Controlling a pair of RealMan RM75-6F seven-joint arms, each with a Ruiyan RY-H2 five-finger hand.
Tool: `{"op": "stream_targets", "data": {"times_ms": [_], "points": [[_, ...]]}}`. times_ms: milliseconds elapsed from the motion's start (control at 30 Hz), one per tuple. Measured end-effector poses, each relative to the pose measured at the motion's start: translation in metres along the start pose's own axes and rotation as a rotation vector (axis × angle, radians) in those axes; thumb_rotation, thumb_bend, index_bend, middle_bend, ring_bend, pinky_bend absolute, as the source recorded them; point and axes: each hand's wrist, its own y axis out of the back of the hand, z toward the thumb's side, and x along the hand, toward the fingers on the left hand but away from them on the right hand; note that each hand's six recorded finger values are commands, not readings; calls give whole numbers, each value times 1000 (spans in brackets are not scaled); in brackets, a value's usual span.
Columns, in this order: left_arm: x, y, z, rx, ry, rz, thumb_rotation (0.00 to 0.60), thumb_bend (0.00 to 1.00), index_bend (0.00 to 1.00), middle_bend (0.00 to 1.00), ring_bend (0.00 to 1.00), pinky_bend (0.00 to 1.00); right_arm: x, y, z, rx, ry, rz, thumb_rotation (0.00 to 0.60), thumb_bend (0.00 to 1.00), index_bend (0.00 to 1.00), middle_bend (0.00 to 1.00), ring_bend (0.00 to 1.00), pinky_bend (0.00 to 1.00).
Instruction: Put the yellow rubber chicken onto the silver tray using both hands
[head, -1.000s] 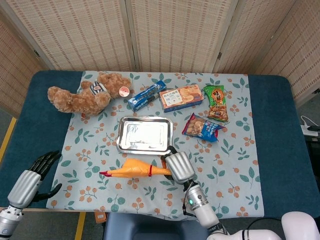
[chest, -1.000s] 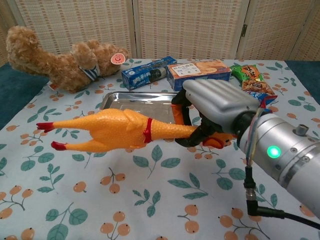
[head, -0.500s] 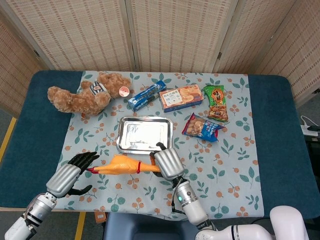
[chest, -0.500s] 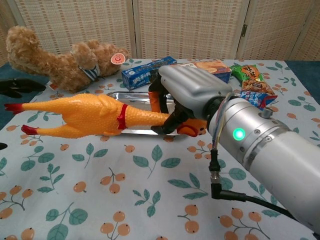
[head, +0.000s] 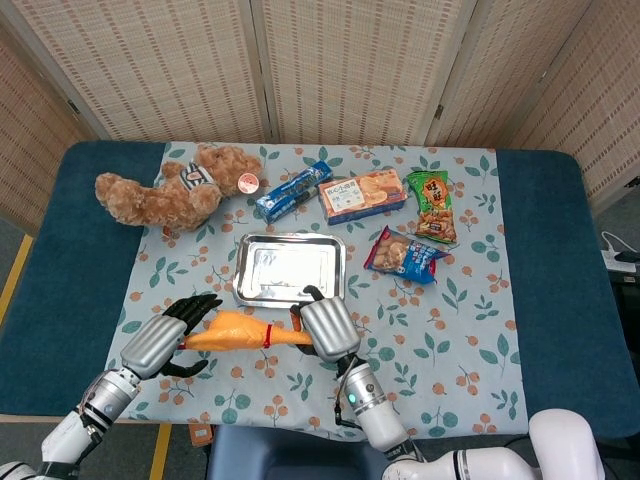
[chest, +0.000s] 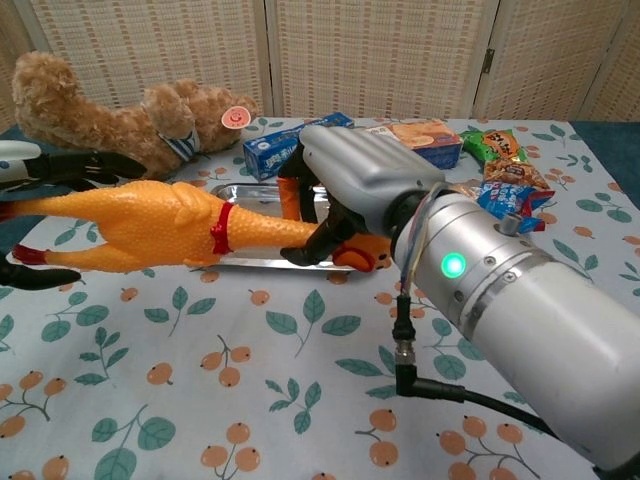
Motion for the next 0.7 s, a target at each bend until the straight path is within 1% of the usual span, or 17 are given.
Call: {"op": "stream_targets", "data": {"times_ms": [167, 333, 433, 467, 567, 633, 700], "points": [[9, -8, 8, -46, -11, -49, 600, 273, 0, 0, 0, 132, -4, -3, 6, -9, 5, -7, 600, 242, 881, 634, 702, 736], [16, -10, 14, -71, -16, -43, 600, 275, 0, 6, 5, 229, -7, -4, 9, -46, 5, -18, 600, 240, 883, 638, 716, 736], [20, -10, 15, -100, -10, -29, 600, 274, 10, 114, 107, 333, -10, -5, 11, -74, 6, -27, 600, 241, 887, 641, 719, 736], [21, -10, 15, -109, -7, -23, 600, 274, 47, 157, 152, 368, -10, -7, 12, -83, 6, -28, 600, 241, 888, 643, 720, 736], [25, -9, 14, -129, 0, 2, 600, 278, 261, 288, 279, 481, -11, -10, 15, -102, 10, -24, 600, 241, 889, 643, 723, 736], [27, -8, 13, -138, 6, 23, 600, 288, 411, 413, 387, 562, -11, -10, 16, -109, 12, -25, 600, 241, 889, 644, 725, 736], [28, -8, 11, -150, 14, 35, 600, 303, 525, 520, 479, 643, -12, -10, 17, -115, 11, -26, 600, 241, 889, 644, 725, 736]]}}
